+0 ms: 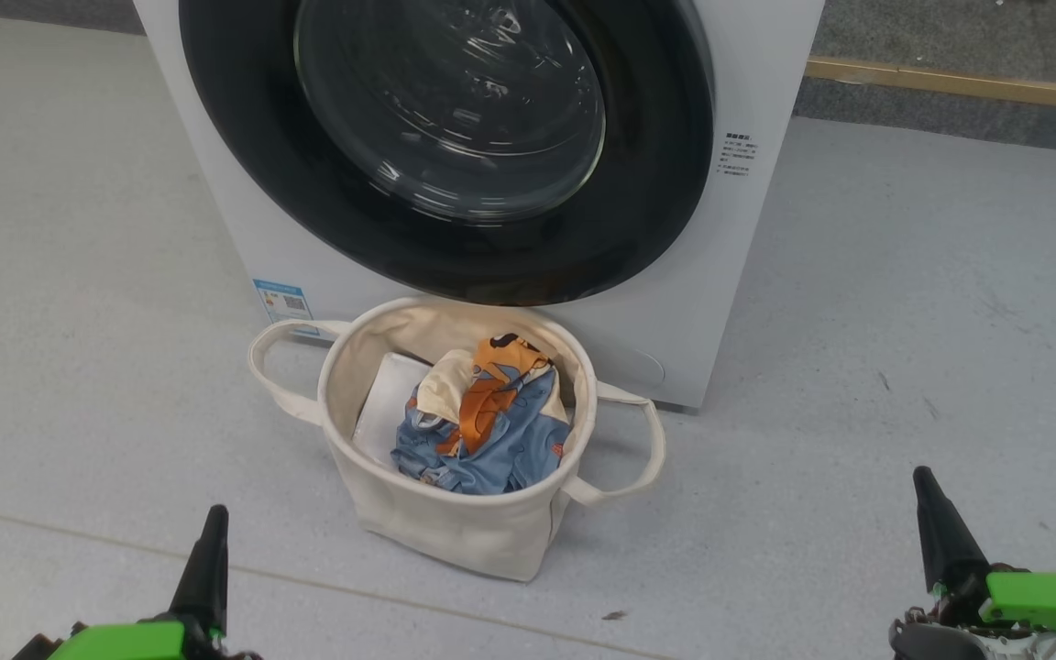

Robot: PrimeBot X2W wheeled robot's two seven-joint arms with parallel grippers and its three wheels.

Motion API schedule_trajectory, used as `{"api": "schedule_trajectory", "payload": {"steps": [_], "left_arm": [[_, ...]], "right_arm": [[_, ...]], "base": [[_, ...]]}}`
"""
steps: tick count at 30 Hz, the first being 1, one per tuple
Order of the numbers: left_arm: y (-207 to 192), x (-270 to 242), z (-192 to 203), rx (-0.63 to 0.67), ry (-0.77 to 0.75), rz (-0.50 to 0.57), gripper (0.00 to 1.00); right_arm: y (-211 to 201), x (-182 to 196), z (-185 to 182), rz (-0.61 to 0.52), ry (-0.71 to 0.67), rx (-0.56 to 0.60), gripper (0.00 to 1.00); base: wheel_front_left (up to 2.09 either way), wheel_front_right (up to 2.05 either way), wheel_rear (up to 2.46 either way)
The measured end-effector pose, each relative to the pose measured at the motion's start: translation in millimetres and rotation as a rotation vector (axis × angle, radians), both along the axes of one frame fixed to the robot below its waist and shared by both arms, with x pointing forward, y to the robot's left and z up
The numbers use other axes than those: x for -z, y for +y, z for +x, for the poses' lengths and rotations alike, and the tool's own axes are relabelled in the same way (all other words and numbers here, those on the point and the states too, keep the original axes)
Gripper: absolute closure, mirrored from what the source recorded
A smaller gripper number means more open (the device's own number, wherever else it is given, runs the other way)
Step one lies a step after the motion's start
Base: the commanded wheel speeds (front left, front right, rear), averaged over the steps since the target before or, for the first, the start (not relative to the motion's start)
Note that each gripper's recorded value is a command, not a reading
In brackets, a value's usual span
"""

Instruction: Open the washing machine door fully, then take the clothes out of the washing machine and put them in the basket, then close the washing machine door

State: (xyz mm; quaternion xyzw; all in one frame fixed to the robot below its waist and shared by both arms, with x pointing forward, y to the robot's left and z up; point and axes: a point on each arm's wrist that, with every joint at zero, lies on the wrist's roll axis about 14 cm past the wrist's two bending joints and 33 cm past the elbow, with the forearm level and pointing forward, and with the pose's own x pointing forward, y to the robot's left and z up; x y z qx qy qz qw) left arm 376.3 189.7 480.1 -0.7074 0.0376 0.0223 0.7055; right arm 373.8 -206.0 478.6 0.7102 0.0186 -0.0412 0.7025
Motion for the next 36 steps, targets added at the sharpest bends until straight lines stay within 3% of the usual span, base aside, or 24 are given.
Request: {"api": "schedule_trajectory", "payload": {"steps": [36], "left_arm": [[0.0,0.0,0.0,0.0,0.0,0.0,1.0]], "right_arm": [[0.0,0.0,0.0,0.0,0.0,0.0,1.0]], "base": [[0.0,0.0,0.0]]}}
